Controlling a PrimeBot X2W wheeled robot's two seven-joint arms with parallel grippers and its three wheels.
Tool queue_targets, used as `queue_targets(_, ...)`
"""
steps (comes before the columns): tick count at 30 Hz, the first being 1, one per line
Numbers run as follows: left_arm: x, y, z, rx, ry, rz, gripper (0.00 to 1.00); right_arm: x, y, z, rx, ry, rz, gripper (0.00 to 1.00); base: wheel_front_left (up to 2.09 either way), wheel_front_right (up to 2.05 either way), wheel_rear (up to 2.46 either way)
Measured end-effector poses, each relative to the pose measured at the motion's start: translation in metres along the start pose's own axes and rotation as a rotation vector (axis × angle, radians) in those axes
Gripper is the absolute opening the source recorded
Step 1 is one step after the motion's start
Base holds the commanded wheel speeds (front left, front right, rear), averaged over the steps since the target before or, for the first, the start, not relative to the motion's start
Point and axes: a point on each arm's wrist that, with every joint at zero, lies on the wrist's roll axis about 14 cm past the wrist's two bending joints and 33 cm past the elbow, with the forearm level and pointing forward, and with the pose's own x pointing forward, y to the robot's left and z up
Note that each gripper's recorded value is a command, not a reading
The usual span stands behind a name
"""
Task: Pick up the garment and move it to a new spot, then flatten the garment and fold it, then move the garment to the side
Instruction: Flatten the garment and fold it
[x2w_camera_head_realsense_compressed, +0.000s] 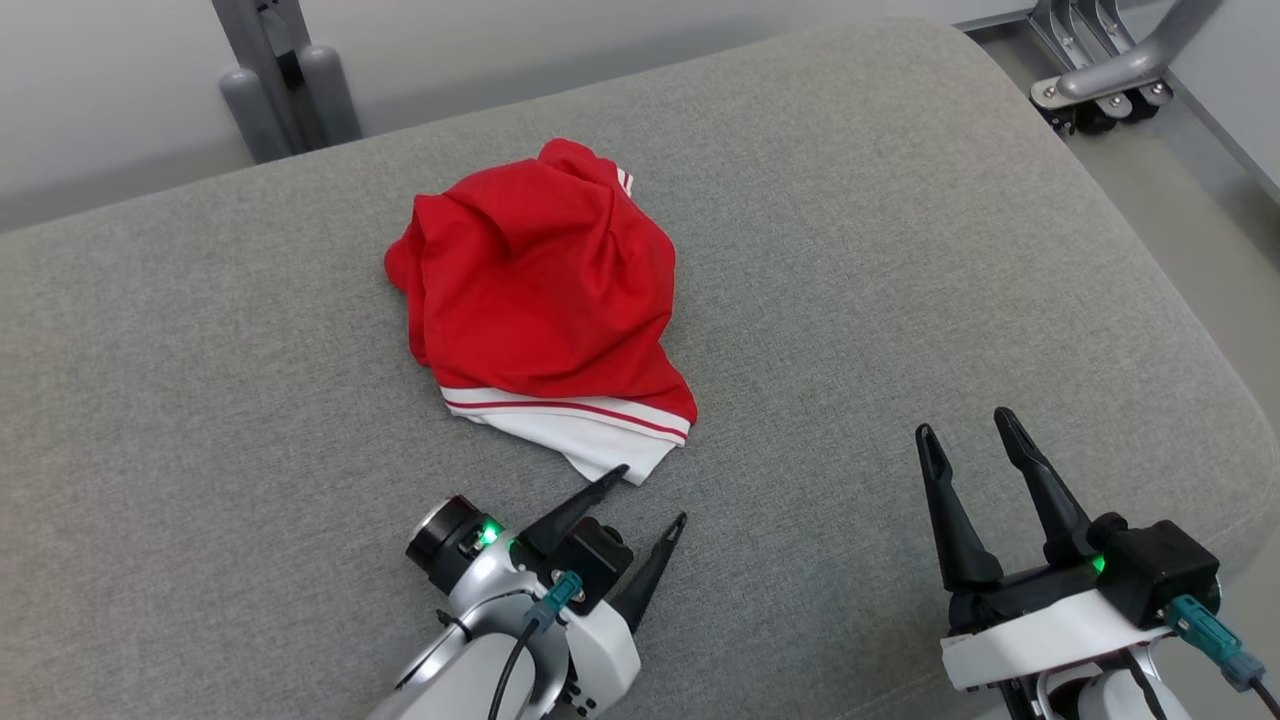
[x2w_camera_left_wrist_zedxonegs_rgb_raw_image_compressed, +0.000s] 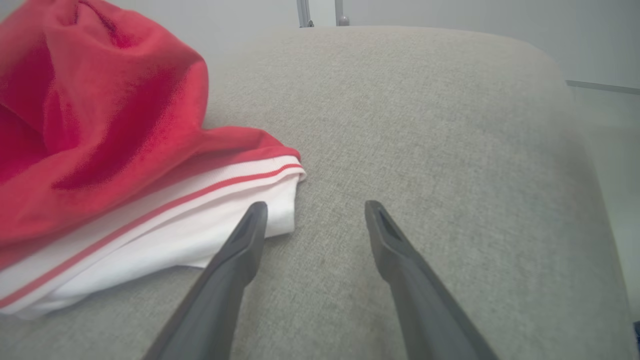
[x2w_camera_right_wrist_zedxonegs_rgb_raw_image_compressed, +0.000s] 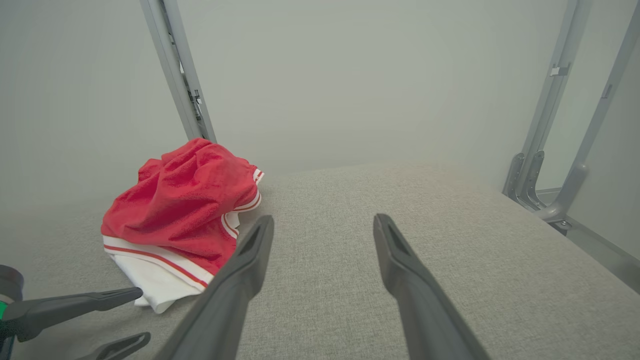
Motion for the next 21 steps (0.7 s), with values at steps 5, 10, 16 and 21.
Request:
queue_targets(5, 0.013, 0.014, -0.014, 0.000, 0.041, 0.027, 1.00, 0.008, -0.005, -0.004, -0.004, 0.014, -0.013, 1.00, 0.00, 0.00, 0.00)
queue_targets(10, 0.024, 0.015, -0.022, 0.025, 0.063, 0.002, 1.00, 0.013, -0.007, -0.010, -0.006, 0.031, -0.020, 1.00, 0.00, 0.00, 0.00)
queue_targets(16, 0.033, 0.025, -0.018, 0.045, 0.050, 0.023, 0.00, 0.018, -0.005, -0.013, -0.001, 0.039, -0.012, 1.00, 0.00, 0.00, 0.00)
queue_targets(21, 0.030, 0.029, -0.006, 0.043, 0.023, 0.045, 0.00, 0.017, 0.000, -0.010, 0.005, 0.028, 0.004, 1.00, 0.00, 0.00, 0.00)
